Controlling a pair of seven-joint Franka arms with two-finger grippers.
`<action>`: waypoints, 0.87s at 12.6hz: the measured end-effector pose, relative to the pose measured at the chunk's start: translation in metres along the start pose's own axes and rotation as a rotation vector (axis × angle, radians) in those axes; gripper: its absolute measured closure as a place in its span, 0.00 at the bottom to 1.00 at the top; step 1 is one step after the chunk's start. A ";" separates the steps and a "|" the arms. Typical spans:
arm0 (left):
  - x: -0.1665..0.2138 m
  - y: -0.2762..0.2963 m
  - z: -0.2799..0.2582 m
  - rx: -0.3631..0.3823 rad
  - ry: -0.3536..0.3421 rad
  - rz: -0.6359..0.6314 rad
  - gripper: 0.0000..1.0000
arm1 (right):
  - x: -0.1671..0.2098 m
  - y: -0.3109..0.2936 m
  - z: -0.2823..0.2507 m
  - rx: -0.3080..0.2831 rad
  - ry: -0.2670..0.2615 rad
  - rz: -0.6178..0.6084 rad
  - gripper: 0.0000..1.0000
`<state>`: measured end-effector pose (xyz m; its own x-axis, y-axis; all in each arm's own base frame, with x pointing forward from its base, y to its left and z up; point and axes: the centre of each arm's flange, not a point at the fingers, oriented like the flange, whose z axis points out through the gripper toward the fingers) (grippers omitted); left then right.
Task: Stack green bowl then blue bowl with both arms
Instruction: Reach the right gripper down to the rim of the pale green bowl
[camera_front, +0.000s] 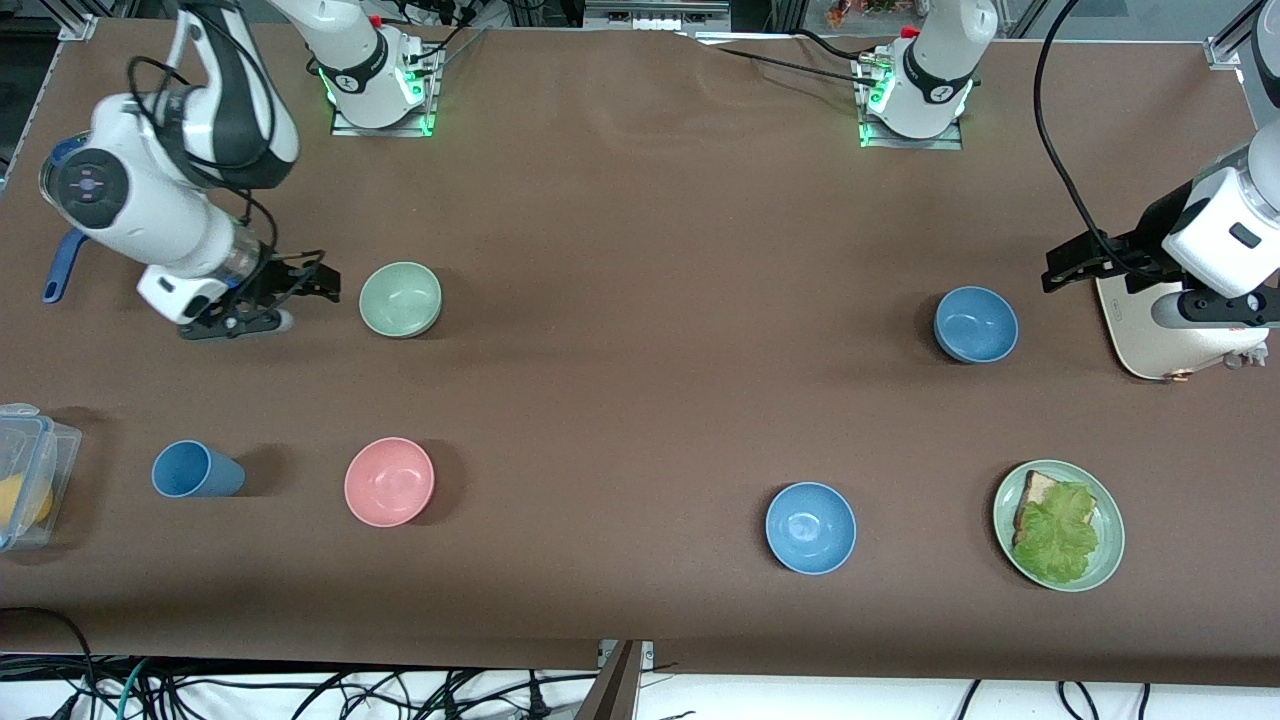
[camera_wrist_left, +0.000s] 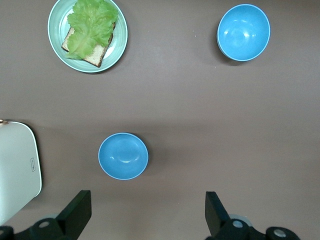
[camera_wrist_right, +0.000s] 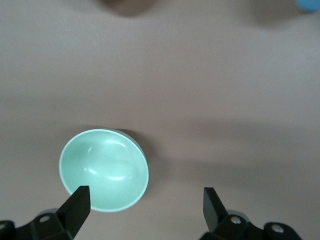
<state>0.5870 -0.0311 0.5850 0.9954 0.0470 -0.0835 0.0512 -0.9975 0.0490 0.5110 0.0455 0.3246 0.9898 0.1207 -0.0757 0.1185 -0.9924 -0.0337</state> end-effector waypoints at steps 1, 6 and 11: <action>0.000 0.000 0.000 0.000 0.000 0.000 0.00 | -0.012 0.001 0.024 0.000 0.020 0.004 0.00; 0.000 0.001 0.000 0.000 -0.001 0.002 0.00 | -0.058 0.003 0.113 -0.007 0.077 0.012 0.05; 0.000 0.002 0.000 0.000 -0.002 0.003 0.00 | -0.058 -0.005 0.125 -0.002 0.074 0.013 0.67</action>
<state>0.5869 -0.0330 0.5850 0.9954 0.0436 -0.0850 0.0479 -0.9976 0.0492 0.4432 0.0464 0.2048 0.9944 0.1055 -0.0018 0.1054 -0.9939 -0.0312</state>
